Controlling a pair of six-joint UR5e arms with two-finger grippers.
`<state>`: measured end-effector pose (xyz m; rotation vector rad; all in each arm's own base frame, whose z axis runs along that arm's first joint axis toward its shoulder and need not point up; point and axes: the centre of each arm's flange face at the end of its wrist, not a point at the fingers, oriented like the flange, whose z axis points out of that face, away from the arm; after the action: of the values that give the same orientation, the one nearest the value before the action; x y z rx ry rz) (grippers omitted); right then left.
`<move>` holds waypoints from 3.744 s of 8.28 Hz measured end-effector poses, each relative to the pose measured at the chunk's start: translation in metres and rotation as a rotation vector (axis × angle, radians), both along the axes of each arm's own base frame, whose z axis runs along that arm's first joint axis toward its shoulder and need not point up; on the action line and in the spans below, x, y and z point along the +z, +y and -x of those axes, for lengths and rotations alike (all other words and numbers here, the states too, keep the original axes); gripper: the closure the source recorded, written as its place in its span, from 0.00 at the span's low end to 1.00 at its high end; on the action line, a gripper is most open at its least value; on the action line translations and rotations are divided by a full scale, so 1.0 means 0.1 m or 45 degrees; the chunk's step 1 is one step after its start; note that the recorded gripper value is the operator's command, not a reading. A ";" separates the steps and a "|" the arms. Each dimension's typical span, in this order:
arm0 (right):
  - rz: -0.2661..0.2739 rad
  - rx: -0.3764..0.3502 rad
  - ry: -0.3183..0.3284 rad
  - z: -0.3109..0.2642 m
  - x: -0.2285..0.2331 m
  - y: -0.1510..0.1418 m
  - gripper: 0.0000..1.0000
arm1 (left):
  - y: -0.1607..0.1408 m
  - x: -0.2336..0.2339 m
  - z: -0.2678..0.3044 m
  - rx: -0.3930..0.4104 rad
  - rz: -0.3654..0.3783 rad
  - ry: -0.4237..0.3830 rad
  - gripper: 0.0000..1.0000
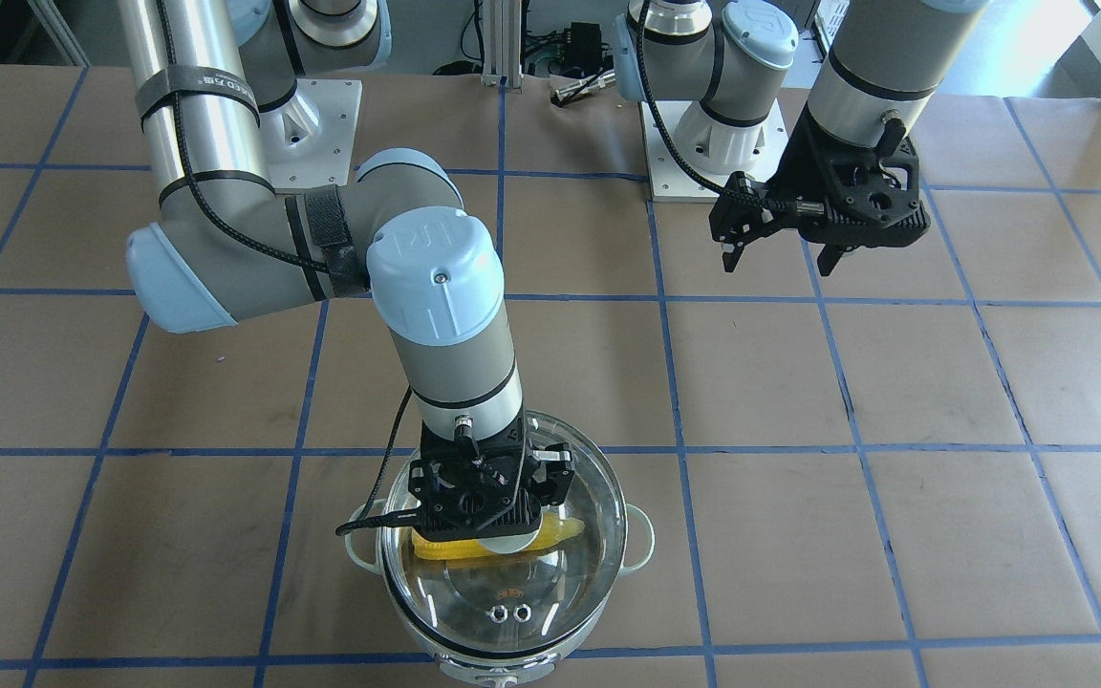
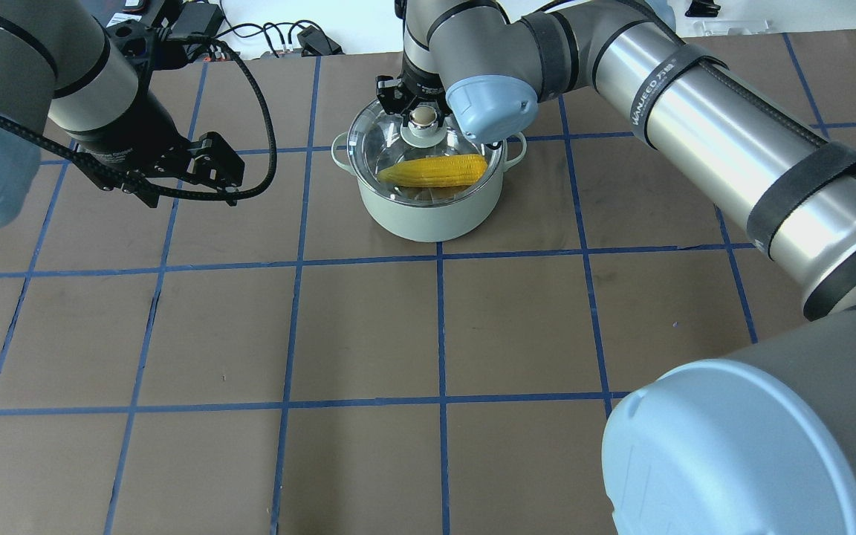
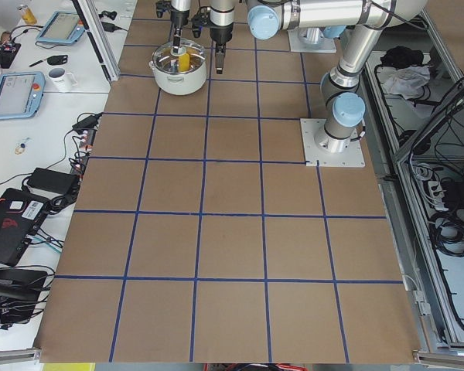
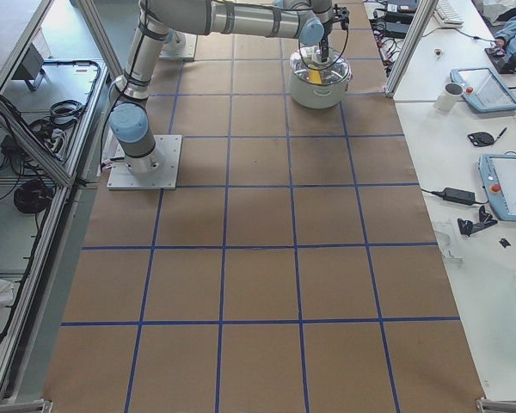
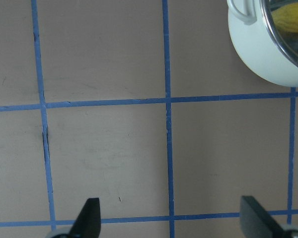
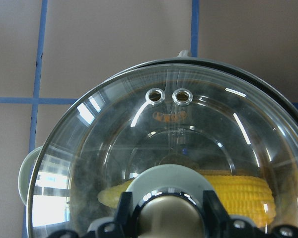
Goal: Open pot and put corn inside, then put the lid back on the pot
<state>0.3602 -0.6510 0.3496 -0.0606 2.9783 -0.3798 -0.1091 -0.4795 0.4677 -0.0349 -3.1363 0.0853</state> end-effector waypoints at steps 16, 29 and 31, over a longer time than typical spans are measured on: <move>0.076 0.052 0.042 0.04 0.01 0.00 0.58 | 0.01 0.02 0.00 -0.016 0.003 -0.001 0.00; 0.102 0.051 0.035 0.05 -0.10 0.04 0.16 | 0.01 0.01 0.00 -0.017 0.000 -0.001 0.00; 0.101 0.050 0.036 0.04 -0.11 0.05 0.00 | 0.01 0.01 0.00 -0.017 0.000 -0.001 0.00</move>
<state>0.3557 -0.6463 0.3382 -0.1336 2.9838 -0.4958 -0.1091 -0.4787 0.4684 -0.0561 -3.1366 0.0848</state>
